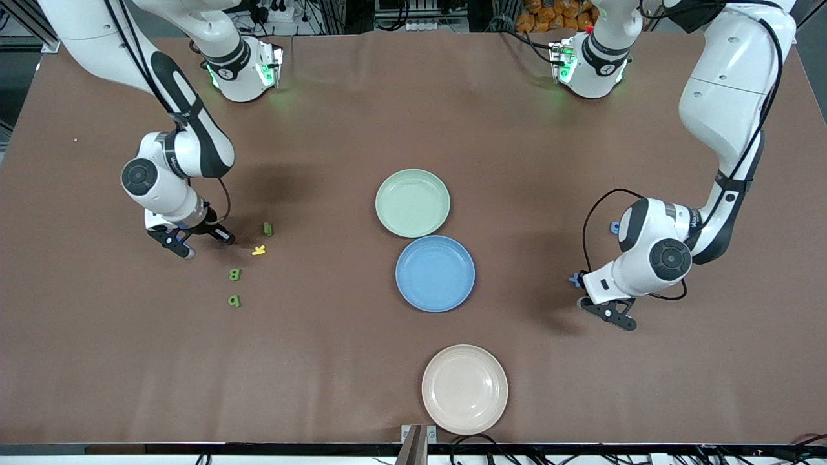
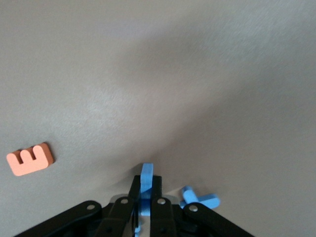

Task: Sort letters by color into matching plates
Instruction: 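Drop the blue bar onto the blue plate while the right gripper lifts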

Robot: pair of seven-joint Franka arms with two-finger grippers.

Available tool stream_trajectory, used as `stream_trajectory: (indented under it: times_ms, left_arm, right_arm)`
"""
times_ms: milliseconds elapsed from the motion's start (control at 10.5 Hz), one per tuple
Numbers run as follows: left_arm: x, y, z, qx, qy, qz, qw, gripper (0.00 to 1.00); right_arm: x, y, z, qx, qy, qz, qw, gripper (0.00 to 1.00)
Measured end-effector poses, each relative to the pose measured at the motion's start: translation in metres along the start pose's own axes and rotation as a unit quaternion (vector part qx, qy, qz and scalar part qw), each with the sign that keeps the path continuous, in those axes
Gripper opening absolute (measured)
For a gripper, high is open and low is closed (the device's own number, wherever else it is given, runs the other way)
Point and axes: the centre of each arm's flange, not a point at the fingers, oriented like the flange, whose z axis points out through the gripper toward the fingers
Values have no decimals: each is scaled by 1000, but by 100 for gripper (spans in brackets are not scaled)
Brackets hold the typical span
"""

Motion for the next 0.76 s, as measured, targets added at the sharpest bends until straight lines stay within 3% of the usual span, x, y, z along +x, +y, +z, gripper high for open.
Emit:
stream_trajectory:
  times_ms: [95, 475, 760]
  left_arm:
    - [6, 10, -6, 0, 7, -3, 1000, 10]
    - [34, 86, -45, 8, 32, -25, 999, 10]
    - [46, 159, -54, 5, 38, -68, 997, 10]
  right_arm:
    - [0, 0, 0, 0, 0, -4, 1000, 27]
    - [2, -1, -6, 3, 4, -12, 1000, 27]
    - [7, -16, -48, 2, -6, -21, 1000, 27]
